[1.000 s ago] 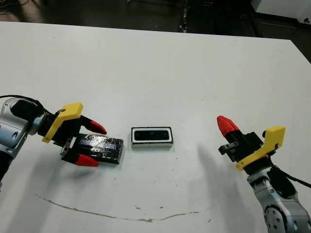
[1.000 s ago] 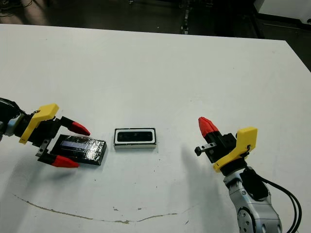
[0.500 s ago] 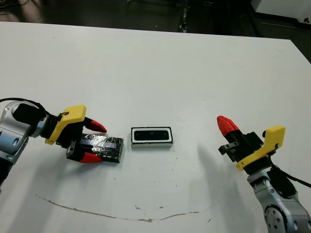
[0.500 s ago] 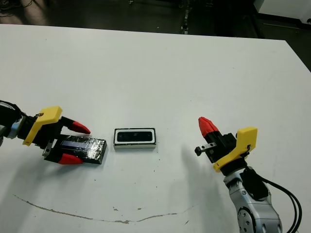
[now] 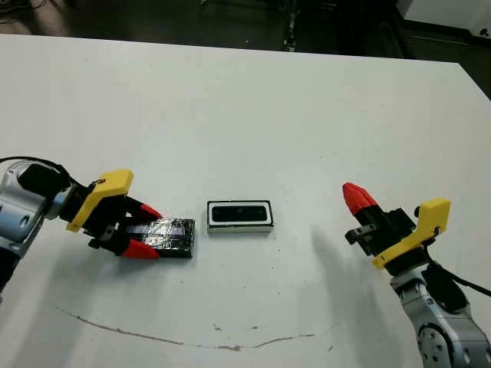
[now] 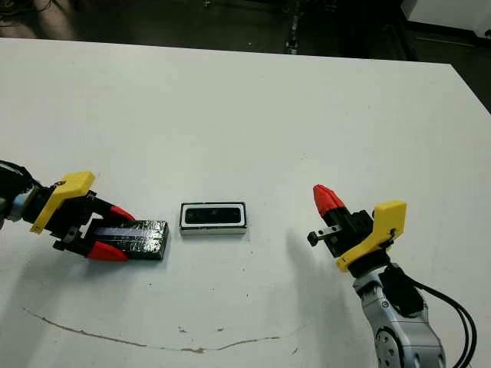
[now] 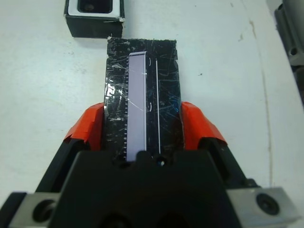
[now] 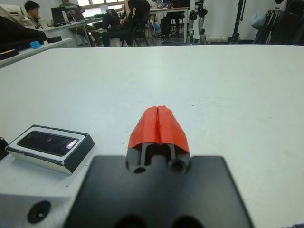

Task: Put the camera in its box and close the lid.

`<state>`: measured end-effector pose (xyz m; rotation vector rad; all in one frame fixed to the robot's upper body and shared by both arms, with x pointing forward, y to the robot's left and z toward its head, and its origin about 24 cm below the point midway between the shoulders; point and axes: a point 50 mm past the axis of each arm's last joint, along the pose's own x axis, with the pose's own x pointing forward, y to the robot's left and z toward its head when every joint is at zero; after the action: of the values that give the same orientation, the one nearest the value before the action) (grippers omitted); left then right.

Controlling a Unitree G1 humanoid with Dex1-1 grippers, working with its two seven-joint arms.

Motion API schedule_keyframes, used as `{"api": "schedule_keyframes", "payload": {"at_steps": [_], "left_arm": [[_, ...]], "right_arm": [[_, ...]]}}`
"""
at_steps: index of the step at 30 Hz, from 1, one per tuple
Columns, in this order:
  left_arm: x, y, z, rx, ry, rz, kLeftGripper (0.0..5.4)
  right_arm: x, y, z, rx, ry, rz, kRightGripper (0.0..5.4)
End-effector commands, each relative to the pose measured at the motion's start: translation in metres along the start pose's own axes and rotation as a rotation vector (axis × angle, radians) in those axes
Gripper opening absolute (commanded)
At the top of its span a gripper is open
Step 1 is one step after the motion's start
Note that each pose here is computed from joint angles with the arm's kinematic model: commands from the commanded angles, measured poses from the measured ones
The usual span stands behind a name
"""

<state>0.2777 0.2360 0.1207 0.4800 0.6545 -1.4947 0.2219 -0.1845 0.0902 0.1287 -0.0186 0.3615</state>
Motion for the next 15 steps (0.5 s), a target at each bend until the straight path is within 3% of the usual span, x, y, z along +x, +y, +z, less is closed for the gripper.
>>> {"api": "schedule_keyframes", "payload": {"at_steps": [1, 5, 10, 15], "left_arm": [[-0.004, 0.000, -0.002, -0.030, -0.011, 0.009, 3.16], [-0.009, 0.003, -0.002, -0.033, -0.070, 0.078, 3.16], [-0.016, 0.008, -0.002, -0.119, -0.214, 0.156, 3.16], [-0.026, 0.012, 0.006, -0.145, -0.279, 0.297, 3.16]], "right_arm": [[-0.003, -0.002, -0.002, -0.002, 0.023, -0.010, 0.00], [-0.003, -0.002, -0.002, 0.006, 0.022, -0.006, 0.00], [-0.003, -0.002, -0.003, -0.009, 0.028, -0.008, 0.00], [-0.003, -0.002, -0.003, -0.002, 0.026, -0.007, 0.00]]}}
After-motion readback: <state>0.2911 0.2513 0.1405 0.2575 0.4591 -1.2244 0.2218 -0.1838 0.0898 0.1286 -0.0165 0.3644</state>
